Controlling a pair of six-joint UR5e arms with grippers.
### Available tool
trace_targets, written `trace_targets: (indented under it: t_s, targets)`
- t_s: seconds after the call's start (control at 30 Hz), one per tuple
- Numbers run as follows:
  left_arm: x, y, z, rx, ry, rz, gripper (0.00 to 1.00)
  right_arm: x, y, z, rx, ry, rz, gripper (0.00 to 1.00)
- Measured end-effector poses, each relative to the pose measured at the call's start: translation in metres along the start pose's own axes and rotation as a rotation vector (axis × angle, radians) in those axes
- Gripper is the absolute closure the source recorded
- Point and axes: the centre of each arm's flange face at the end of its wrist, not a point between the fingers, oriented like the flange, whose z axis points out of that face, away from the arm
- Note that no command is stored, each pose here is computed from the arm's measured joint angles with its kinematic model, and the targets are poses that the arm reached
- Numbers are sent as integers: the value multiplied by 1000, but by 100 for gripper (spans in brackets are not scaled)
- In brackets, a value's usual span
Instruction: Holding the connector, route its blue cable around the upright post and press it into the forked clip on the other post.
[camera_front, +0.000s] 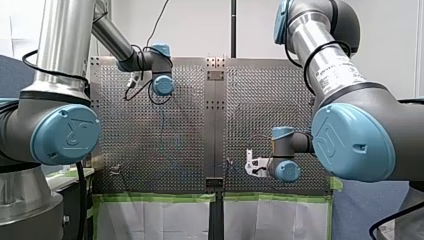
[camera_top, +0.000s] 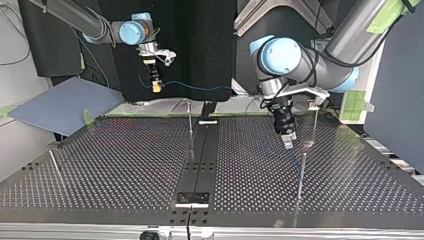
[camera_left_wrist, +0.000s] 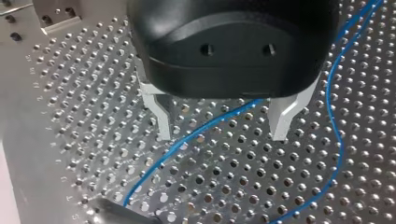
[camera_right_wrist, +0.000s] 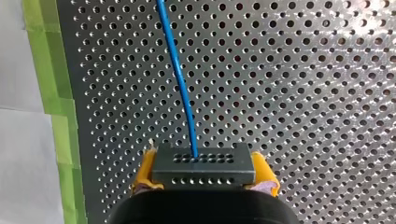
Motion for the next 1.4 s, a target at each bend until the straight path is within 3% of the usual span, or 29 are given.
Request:
trace_targets:
  t_s: [0.3, 0.5, 0.83, 1.2, 1.4]
  targets:
    - [-12, 2, 12, -3, -4, -6, 0, 1, 0, 1, 1, 7, 3, 100]
    - [-11, -10, 19, 13, 15, 8, 0, 1, 0, 1, 2, 7, 3, 100]
    - [18, -46, 25, 51, 50, 39, 0, 1, 0, 1, 2, 5, 3, 100]
    - [40, -60, 24, 59, 88, 59, 0, 1, 0, 1, 2, 8, 11, 100]
    - [61, -77, 22, 66, 111, 81, 0, 1, 0, 1, 2, 8, 12, 100]
